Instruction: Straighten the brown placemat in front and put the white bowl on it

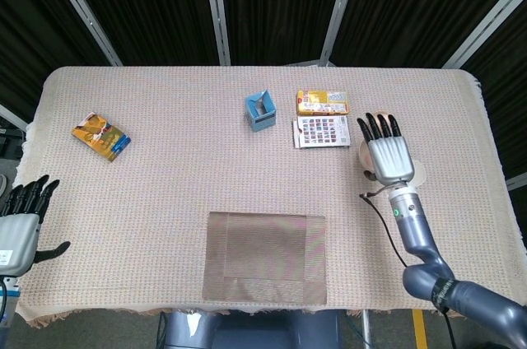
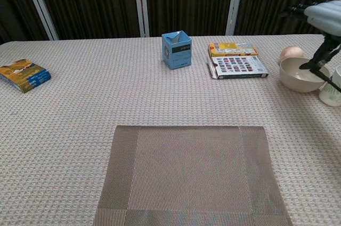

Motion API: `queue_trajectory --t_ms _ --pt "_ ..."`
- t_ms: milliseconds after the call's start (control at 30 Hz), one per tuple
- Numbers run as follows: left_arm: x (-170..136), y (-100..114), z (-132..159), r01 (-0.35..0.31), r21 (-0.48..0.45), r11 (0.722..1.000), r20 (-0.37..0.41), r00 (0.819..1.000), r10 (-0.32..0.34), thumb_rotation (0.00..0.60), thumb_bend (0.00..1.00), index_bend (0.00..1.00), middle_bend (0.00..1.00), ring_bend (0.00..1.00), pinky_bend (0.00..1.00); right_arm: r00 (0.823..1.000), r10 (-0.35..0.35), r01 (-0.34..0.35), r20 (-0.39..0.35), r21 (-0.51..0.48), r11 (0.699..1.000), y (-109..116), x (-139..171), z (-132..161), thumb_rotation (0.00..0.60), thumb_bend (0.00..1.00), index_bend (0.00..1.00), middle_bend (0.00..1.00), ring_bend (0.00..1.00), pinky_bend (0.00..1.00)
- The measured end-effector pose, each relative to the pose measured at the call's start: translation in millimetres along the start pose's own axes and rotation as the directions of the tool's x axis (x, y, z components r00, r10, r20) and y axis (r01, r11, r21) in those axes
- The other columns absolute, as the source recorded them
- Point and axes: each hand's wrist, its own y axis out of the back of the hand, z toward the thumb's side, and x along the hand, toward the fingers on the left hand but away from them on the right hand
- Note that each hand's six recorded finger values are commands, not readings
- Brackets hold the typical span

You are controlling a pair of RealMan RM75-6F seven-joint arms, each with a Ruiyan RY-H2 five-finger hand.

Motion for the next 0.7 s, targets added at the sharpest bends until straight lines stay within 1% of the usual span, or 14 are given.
queue_trajectory --t_ms 100,167,267,300,433,500,567,600,667,700 --pt "-2 1 4 -0.003 -0.007 1.000 0.022 1.000 0.004 0.600 0.00 0.00 0.00 0.00 0.00 0.999 -0.045 0.045 -0.008 -0.011 0.999 21 27 -17 0.600 0.00 0.00 0.00 0.00 0.00" --pt "-3 2 7 -0.005 -0.009 1.000 0.042 0.999 0.005 0.600 0.00 0.00 0.00 0.00 0.00 0.998 -0.064 0.063 -0.004 -0.025 0.998 29 46 -32 0.600 0.00 0.00 0.00 0.00 0.00" --pt "-6 1 15 -0.004 -0.011 1.000 0.080 0.997 0.005 0.600 0.00 0.00 0.00 0.00 0.00 0.997 -0.079 0.079 0.010 -0.056 0.995 35 74 -49 0.600 0.00 0.00 0.00 0.00 0.00" --pt "-7 1 17 -0.003 -0.011 1.000 0.093 0.996 0.004 0.600 0.00 0.00 0.00 0.00 0.00 0.996 -0.085 0.087 0.023 -0.076 0.993 37 88 -58 0.600 0.00 0.00 0.00 0.00 0.00" --pt "-10 -6 34 0.010 -0.008 1.000 0.178 0.984 -0.009 0.600 0.00 0.00 0.00 0.00 0.00 0.994 -0.089 0.097 0.069 -0.126 0.987 40 122 -78 0.600 0.00 0.00 0.00 0.00 0.00" --pt "-10 -11 44 0.019 -0.007 1.000 0.223 0.975 -0.017 0.600 0.00 0.00 0.00 0.00 0.00 0.992 -0.087 0.101 0.092 -0.152 0.983 42 138 -87 0.600 0.00 0.00 0.00 0.00 0.00" --pt "-9 -18 56 0.035 -0.003 0.999 0.281 0.959 -0.032 0.600 0.00 0.01 0.00 0.00 0.00 0.991 -0.081 0.099 0.106 -0.172 0.980 43 149 -91 0.600 0.00 0.00 0.00 0.00 0.00" --pt "-8 -22 61 0.043 0.000 0.999 0.305 0.951 -0.041 0.600 0.00 0.04 0.00 0.00 0.00 0.991 -0.071 0.091 0.112 -0.185 0.979 42 156 -91 0.600 0.00 0.00 0.00 0.00 0.00" --pt "-7 -33 75 0.070 0.008 0.998 0.371 0.926 -0.068 0.600 0.00 0.08 0.00 0.00 0.00 0.992 -0.054 0.077 0.117 -0.196 0.978 40 164 -91 0.600 0.00 0.00 0.00 0.00 0.00" --pt "-6 -35 78 0.075 0.013 0.997 0.388 0.919 -0.074 0.600 0.00 0.12 0.00 0.00 0.00 0.992 -0.045 0.068 0.119 -0.202 0.977 39 168 -90 0.600 0.00 0.00 0.00 0.00 0.00"
